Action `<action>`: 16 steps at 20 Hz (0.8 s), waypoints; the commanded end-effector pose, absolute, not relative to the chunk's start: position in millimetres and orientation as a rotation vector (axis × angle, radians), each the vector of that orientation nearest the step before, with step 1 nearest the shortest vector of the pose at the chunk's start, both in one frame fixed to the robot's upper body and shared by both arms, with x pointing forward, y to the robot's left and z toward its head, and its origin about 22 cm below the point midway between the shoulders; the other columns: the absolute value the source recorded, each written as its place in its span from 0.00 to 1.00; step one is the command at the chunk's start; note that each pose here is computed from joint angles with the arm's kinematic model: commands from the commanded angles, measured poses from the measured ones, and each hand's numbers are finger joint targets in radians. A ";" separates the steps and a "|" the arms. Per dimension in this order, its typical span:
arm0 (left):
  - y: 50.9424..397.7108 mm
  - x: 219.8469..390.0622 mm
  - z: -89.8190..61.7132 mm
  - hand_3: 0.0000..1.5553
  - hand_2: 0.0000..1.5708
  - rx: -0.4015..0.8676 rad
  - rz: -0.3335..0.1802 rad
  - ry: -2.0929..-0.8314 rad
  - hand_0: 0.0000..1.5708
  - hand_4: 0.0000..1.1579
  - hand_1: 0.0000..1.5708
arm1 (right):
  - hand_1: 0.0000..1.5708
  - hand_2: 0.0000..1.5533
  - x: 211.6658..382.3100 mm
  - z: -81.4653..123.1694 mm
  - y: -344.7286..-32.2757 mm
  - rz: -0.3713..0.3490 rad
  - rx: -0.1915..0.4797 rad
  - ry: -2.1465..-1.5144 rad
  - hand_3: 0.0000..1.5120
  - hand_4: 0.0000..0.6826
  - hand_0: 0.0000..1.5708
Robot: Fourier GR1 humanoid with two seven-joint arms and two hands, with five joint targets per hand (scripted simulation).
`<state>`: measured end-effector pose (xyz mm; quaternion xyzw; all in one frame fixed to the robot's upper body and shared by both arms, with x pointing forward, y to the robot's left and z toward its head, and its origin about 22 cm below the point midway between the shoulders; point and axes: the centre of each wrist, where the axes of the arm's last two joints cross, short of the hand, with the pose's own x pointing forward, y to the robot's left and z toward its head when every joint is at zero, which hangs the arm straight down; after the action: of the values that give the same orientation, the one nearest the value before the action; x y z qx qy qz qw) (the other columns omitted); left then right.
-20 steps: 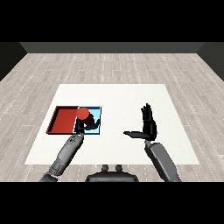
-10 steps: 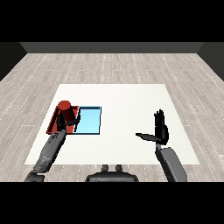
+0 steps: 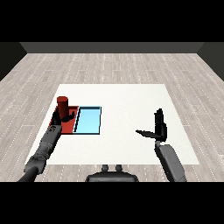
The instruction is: Pick the red can and put it in the red box
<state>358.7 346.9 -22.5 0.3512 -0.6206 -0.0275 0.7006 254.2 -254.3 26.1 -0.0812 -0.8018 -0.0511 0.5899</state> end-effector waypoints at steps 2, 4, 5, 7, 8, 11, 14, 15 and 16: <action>331.4 372.1 -32.5 0.92 0.93 0.838 -0.081 -1.225 0.99 0.87 0.99 | 0.00 0.00 251.8 7.0 -256.8 -0.145 -0.176 -1.846 0.00 0.00 0.00; 359.8 360.8 -33.7 0.47 0.47 0.856 -0.091 -1.086 0.47 0.70 0.47 | 0.00 0.00 264.5 6.6 -254.6 -0.152 -0.176 -1.834 0.00 0.00 0.00; 346.9 357.5 -46.3 0.32 0.46 0.880 -0.103 -1.049 0.44 0.64 0.44 | 0.00 0.00 273.0 13.5 -257.7 -0.180 -0.186 -1.849 0.00 0.00 0.00; 367.5 339.8 -56.3 0.00 0.43 0.871 -0.102 -0.988 0.43 0.62 0.43 | 0.00 0.00 269.5 -4.5 -246.5 -0.152 -0.185 -1.833 0.00 0.00 0.00; 347.6 339.3 -68.3 0.26 0.40 0.876 -0.111 -0.970 0.38 0.67 0.38 | 0.00 0.00 271.7 -1.7 -257.6 -0.153 -0.191 -1.837 0.00 0.00 0.00; 355.8 335.8 -68.3 0.09 0.58 0.852 0.010 -0.891 0.58 0.61 0.58 | 0.00 0.00 271.8 -6.1 -257.5 -0.162 -0.179 -1.839 0.00 0.00 0.00; 359.5 326.0 -76.6 0.00 0.74 0.867 0.092 -0.876 0.82 0.60 0.82 | 0.00 0.00 279.9 -10.2 -255.6 -0.177 -0.185 -1.839 0.00 0.00 0.00; 375.4 326.8 -66.8 0.00 0.85 0.812 0.049 -0.837 0.95 0.56 0.95 | 0.00 0.00 279.7 -2.9 -268.8 -0.187 -0.184 -1.845 0.00 0.00 0.00; 379.6 322.2 -69.1 0.00 0.00 0.780 -0.009 -0.832 0.00 0.56 0.00 | 0.00 0.00 271.0 -13.4 -250.4 -0.170 -0.145 -1.859 0.00 0.00 0.00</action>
<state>331.6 365.5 -67.4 0.3922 -0.4202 0.0045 0.8183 275.7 -257.2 -3.8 -0.0748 -0.7956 -0.0734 0.5966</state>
